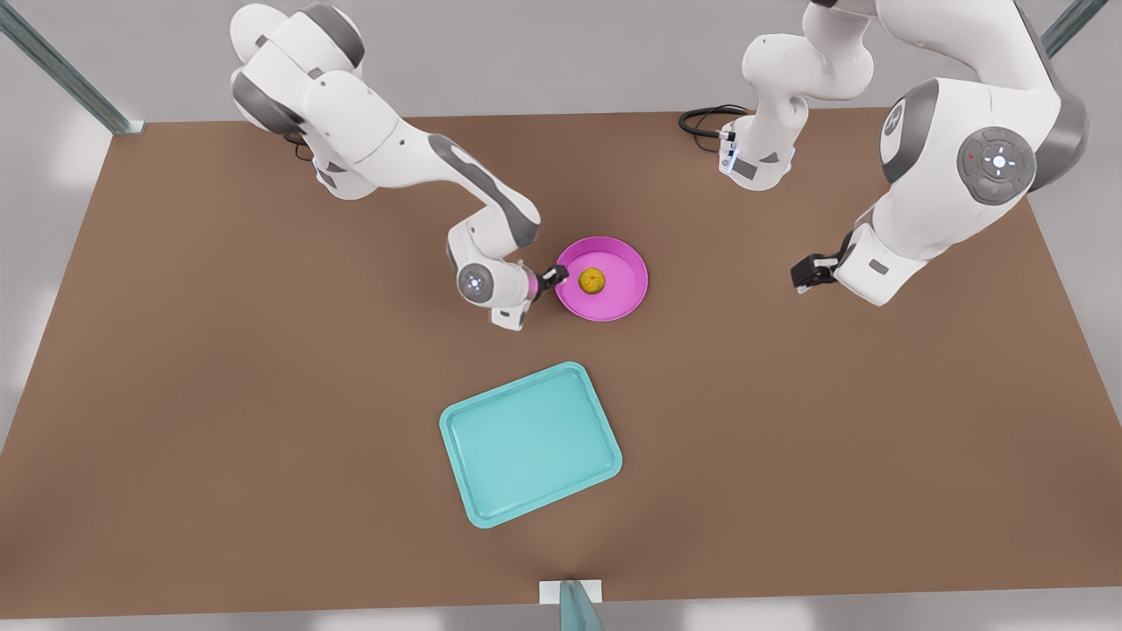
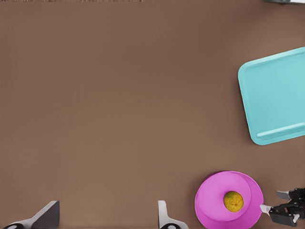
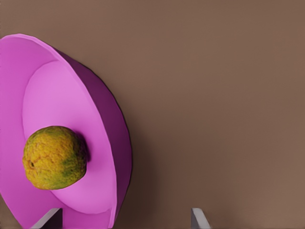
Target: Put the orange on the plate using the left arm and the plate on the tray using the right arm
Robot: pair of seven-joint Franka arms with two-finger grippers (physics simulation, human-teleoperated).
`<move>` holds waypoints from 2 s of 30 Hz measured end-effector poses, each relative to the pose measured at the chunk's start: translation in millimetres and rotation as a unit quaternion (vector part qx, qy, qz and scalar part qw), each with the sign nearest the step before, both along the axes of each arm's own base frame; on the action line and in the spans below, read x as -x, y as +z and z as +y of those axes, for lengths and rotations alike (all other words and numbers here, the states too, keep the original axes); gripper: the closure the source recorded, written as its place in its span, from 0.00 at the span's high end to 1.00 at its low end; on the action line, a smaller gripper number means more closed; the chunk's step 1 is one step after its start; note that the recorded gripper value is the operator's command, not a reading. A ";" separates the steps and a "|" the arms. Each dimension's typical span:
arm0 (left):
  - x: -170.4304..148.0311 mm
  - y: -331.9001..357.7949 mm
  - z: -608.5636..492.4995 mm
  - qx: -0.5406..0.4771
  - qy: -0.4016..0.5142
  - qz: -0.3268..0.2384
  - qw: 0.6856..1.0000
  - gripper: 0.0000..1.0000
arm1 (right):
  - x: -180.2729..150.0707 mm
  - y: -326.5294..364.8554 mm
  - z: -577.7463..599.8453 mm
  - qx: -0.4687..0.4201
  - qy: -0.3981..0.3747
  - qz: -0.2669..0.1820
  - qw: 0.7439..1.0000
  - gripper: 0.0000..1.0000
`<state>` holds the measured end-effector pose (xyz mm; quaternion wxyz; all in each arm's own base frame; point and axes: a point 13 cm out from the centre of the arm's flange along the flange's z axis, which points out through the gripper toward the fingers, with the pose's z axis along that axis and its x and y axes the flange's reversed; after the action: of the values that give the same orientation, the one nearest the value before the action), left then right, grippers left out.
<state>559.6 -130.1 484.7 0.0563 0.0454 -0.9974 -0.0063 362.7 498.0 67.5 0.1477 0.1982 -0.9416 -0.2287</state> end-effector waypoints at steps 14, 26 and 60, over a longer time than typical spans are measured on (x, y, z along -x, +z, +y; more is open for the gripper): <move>-3.6 0.8 -1.4 0.004 -0.007 -0.007 1.000 1.00 | 7.7 -18.4 17.1 0.000 -0.006 0.018 1.000 0.76; -3.4 1.8 -2.1 0.005 -0.010 -0.008 1.000 1.00 | 4.3 -15.7 21.6 -0.003 -0.009 0.019 1.000 0.21; -9.1 -9.2 4.7 0.003 -0.007 -0.002 1.000 1.00 | -362.4 84.7 -152.6 -0.133 -0.288 -0.067 0.946 0.21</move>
<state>568.7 -125.4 475.5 0.0547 0.0381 -0.9978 -0.0036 725.0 345.4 152.2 -0.0157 -0.0486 -0.9272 -0.3711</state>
